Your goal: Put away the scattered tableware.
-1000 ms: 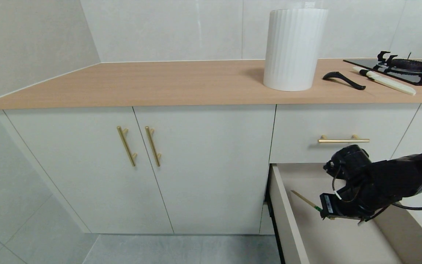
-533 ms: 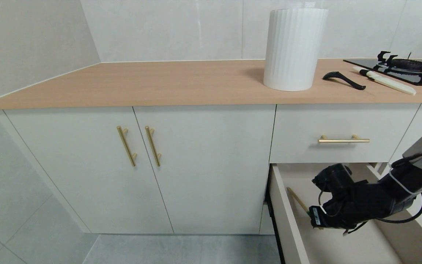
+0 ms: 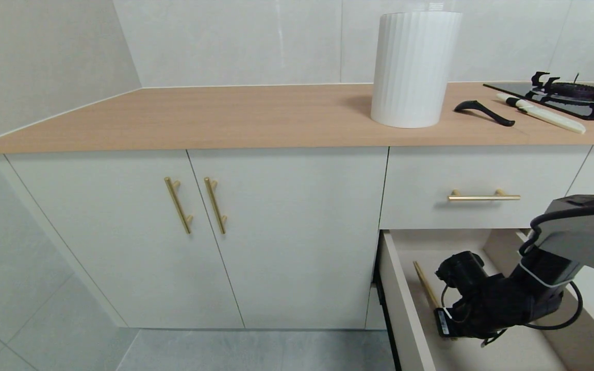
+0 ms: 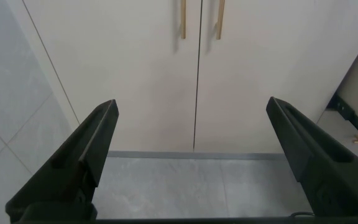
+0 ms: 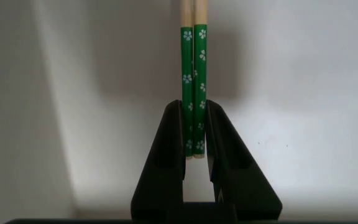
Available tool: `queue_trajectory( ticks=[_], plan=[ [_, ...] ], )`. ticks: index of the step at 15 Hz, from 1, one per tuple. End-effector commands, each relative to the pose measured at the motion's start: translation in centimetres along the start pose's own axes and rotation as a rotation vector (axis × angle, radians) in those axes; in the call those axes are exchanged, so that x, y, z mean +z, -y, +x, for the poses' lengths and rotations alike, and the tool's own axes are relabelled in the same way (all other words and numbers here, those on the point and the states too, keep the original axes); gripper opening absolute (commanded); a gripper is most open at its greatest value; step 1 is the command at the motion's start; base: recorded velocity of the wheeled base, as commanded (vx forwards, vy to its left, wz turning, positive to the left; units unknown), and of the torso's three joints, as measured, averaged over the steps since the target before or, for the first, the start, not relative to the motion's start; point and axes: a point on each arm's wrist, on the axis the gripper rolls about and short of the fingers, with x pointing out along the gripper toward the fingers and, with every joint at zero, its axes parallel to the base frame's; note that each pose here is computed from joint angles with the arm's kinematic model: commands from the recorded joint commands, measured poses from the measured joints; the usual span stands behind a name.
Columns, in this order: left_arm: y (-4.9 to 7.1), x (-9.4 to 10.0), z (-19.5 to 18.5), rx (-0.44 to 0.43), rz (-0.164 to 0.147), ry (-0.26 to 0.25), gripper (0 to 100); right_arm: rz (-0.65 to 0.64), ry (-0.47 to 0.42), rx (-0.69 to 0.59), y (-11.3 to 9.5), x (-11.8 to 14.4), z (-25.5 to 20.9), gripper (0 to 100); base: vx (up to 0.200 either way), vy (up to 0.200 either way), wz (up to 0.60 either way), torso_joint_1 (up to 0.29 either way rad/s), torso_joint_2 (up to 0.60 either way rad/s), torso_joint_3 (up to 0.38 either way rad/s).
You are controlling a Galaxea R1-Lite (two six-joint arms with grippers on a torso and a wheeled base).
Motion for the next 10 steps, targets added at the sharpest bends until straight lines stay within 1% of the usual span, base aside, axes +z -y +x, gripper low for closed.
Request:
queue_trajectory(
  ticks=[1, 10],
  plan=[
    [0.00, 0.00, 0.00, 0.000, -0.001, 0.000, 100, -0.002, -0.021, -0.006, 0.06, -0.42, 0.54, 0, 0.000, 0.000, 0.00, 0.000, 0.00, 0.000],
    [0.00, 0.00, 0.00, 0.000, -0.001, 0.000, 100, -0.002, -0.017, -0.006, 0.07, -0.39, 0.41, 0, 0.000, 0.000, 0.00, 0.000, 0.00, 0.000]
  ],
)
